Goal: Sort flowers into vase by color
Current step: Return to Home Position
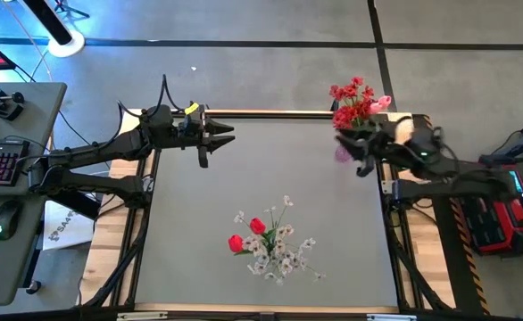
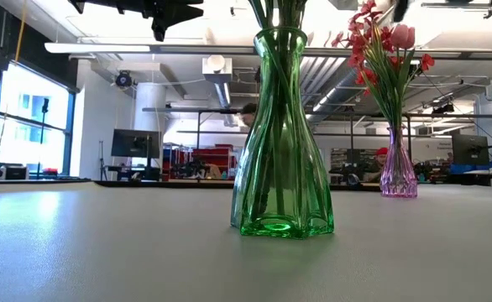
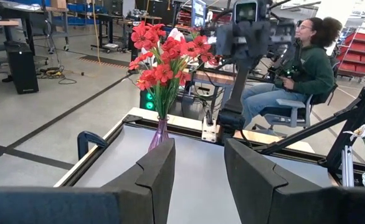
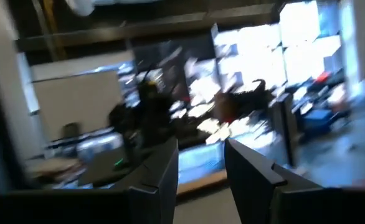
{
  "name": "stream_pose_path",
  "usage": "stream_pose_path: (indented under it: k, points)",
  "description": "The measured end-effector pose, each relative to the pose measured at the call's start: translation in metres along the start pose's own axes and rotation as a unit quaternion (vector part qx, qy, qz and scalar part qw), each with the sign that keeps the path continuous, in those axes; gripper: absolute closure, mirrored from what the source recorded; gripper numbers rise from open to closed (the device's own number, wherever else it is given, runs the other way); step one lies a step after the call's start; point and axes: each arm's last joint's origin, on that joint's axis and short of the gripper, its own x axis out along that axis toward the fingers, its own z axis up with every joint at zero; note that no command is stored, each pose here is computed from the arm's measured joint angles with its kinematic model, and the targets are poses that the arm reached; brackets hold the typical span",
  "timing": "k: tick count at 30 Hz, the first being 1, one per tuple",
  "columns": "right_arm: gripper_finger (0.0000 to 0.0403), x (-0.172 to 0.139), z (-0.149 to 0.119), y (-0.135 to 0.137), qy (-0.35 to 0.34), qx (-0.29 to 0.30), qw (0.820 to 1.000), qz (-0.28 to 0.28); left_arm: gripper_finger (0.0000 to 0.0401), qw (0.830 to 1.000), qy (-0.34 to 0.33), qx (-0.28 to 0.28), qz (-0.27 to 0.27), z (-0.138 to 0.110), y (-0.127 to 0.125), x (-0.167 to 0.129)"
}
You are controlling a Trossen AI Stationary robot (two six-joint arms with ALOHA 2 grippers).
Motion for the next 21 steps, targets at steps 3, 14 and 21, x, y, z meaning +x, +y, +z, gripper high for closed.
stream_pose_path:
  k: [3, 14, 21]
  points:
    - [0.0284, 0.015, -0.015, 0.003, 0.047, 0.042, 0.997, 0.052, 0.0272, 1.000, 0.000, 0.000, 0.000, 0.000, 0.000, 0.000]
    - [0.0284, 0.029, -0.031, 0.006, 0.106, 0.129, 0.980, 0.108, 0.0272, 0.998, -0.059, -0.034, -0.012, 0.011, -0.002, 0.001]
    - [0.0284, 0.026, -0.027, 0.010, 0.099, 0.157, 0.975, 0.121, 0.0272, 0.989, -0.083, -0.119, -0.024, 0.016, -0.003, 0.001]
